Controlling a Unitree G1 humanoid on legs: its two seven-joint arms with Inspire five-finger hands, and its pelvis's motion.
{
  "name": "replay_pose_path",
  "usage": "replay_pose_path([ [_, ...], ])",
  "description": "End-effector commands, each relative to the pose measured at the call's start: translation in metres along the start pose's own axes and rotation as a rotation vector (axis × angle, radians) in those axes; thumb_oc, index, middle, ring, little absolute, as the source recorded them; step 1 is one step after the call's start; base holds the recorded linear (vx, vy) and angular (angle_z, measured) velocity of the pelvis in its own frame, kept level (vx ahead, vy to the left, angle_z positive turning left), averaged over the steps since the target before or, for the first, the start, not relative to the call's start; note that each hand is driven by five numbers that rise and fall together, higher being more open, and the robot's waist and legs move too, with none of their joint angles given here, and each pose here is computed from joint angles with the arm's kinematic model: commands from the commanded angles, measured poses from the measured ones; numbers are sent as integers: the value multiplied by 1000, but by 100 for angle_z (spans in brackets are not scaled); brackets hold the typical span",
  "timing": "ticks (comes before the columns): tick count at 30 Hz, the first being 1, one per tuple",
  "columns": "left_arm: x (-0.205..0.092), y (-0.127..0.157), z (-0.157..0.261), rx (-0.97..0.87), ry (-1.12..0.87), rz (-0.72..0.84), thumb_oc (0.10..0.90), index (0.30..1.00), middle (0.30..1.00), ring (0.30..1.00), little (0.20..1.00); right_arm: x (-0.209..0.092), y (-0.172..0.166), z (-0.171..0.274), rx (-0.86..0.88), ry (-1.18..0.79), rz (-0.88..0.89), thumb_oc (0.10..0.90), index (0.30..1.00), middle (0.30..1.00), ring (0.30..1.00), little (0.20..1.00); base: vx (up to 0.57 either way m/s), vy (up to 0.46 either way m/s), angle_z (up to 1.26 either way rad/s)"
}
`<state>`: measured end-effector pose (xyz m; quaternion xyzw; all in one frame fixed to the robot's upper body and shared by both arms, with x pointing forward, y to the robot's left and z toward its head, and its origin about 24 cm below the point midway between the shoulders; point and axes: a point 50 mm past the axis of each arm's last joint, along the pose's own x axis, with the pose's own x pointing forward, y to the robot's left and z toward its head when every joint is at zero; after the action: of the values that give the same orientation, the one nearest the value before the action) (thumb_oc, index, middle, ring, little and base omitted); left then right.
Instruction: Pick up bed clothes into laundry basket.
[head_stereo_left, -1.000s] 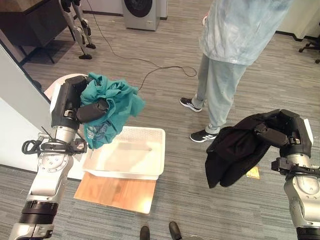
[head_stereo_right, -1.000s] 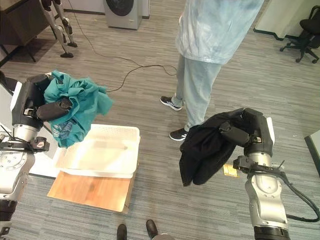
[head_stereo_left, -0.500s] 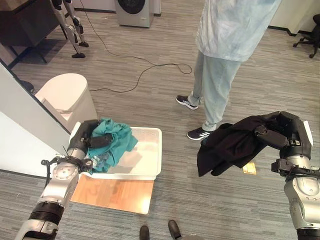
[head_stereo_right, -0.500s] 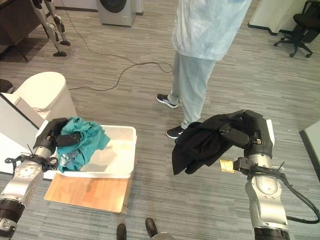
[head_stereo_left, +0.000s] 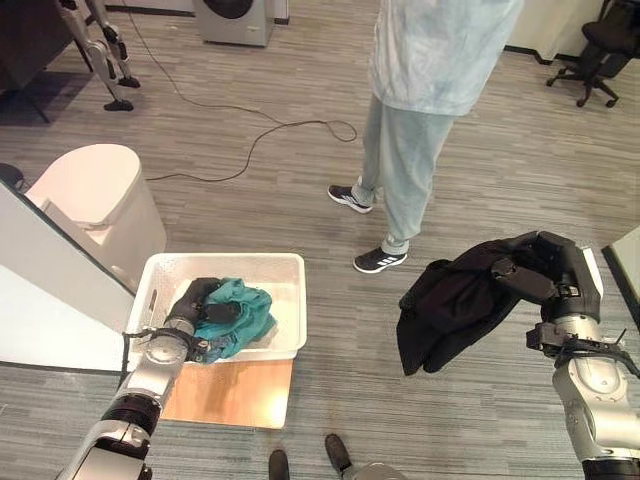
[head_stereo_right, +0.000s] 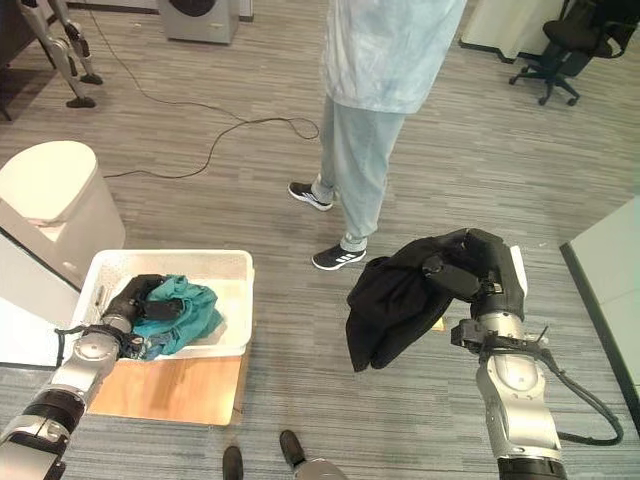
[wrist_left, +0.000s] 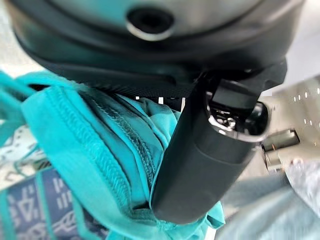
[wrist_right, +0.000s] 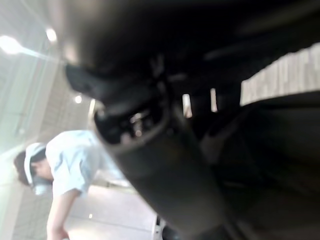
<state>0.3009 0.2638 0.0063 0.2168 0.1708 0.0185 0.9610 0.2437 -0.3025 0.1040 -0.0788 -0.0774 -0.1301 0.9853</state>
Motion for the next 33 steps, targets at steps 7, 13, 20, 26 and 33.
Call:
replay_pose_path([
  [7, 21, 26, 85, 89, -267, 89, 800, 900, 900, 900, 900, 6, -21, 45, 7, -238, -80, 400, 300, 300, 300, 300, 0, 0, 0],
  [13, 9, 62, 121, 82, -422, 185, 800, 900, 900, 900, 900, 8, -25, 41, 0, -212, -84, 400, 300, 300, 300, 300, 0, 0, 0],
  [20, -15, 100, 151, 130, -565, 268, 800, 900, 900, 900, 900, 9, -34, 42, -20, -205, -100, 400, 300, 300, 300, 300, -5, 2, 1],
  [26, -65, 130, 176, -3, -827, 362, 800, 900, 900, 900, 900, 14, -66, 68, -131, -264, -185, 400, 300, 300, 300, 300, -36, -4, 4],
  [33, -113, 136, 136, -178, -919, 456, 800, 900, 900, 900, 900, 27, -95, 122, -336, -380, -217, 400, 300, 300, 300, 300, 0, -19, 13],
])
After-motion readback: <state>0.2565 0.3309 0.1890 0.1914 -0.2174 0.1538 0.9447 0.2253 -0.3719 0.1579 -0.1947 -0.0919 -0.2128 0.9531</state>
